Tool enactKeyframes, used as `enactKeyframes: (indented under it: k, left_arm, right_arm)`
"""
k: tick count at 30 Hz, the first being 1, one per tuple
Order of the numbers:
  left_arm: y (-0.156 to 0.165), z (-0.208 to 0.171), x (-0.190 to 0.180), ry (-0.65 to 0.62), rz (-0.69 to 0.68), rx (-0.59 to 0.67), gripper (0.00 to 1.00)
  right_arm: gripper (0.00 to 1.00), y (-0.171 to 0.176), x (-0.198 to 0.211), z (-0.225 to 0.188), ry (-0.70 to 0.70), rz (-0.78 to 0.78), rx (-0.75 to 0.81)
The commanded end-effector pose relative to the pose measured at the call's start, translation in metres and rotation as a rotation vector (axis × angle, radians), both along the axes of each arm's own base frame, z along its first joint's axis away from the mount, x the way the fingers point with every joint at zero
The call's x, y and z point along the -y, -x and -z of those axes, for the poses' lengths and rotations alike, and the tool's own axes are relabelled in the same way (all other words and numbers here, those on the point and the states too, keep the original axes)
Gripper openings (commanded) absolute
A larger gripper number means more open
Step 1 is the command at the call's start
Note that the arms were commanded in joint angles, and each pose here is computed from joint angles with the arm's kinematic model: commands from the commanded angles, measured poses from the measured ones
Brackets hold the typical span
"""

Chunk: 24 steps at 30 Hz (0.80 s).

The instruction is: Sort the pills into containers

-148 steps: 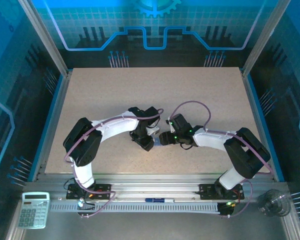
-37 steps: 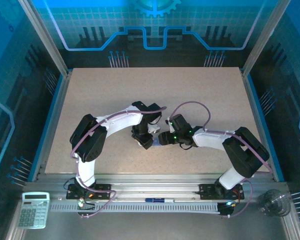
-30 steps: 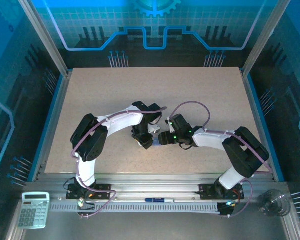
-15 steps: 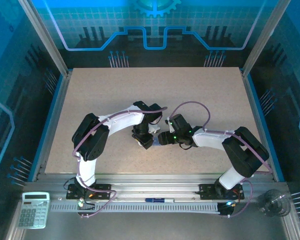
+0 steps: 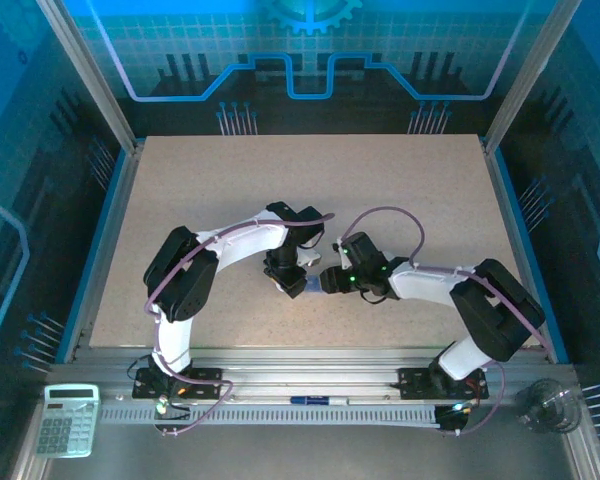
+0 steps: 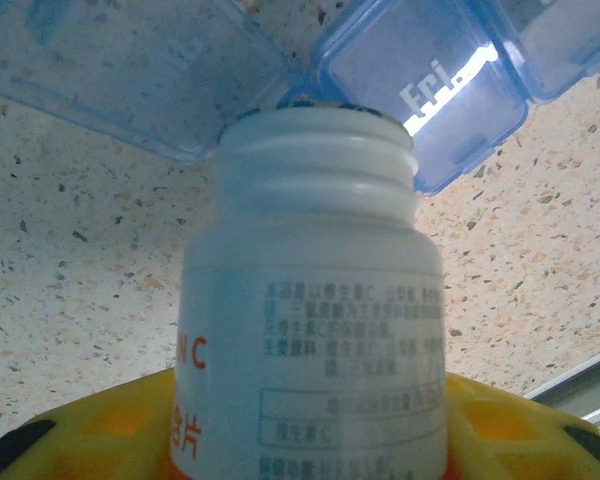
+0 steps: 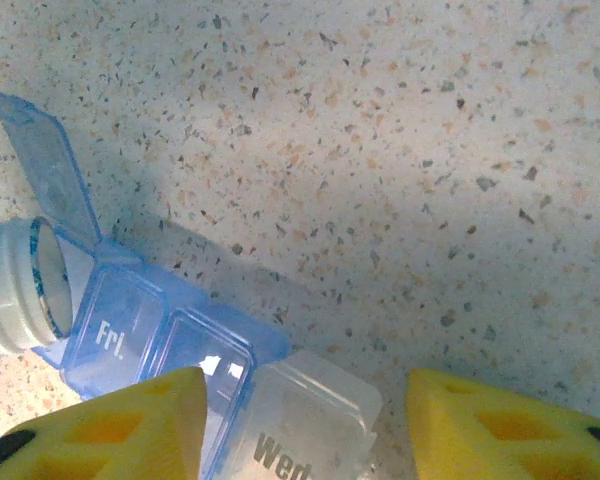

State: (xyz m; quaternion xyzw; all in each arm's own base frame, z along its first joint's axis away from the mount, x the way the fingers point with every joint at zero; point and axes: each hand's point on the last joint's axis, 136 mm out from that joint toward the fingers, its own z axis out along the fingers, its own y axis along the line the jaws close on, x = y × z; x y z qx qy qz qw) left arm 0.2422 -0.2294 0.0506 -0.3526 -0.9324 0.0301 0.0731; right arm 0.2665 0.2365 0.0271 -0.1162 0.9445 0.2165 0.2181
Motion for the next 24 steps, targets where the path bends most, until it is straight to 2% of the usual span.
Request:
enactKeyframes:
  k: [1, 8, 18, 20, 24]
  left_arm:
    - [-0.002, 0.001, -0.012, -0.037, -0.004, -0.012, 0.0]
    - [-0.004, 0.0, -0.012, -0.028, -0.01, -0.008, 0.0]
    - [-0.006, -0.003, -0.013, -0.018, -0.017, -0.001, 0.0]
    - [-0.006, -0.004, -0.013, -0.013, -0.016, -0.001, 0.0]
    - [-0.006, -0.007, -0.012, -0.003, -0.021, 0.005, 0.0]
  right_arm:
    - [0.52, 0.033, 0.019, 0.025, 0.087, -0.014, -0.105]
    - [0.49, 0.047, 0.018, 0.024, 0.078, -0.03, -0.119]
    - [0.49, 0.061, 0.014, 0.012, 0.065, -0.062, -0.111]
    - [0.52, 0.059, 0.018, 0.009, 0.082, -0.054, -0.09]
    - [0.65, 0.049, 0.024, 0.002, 0.109, -0.037, -0.056]
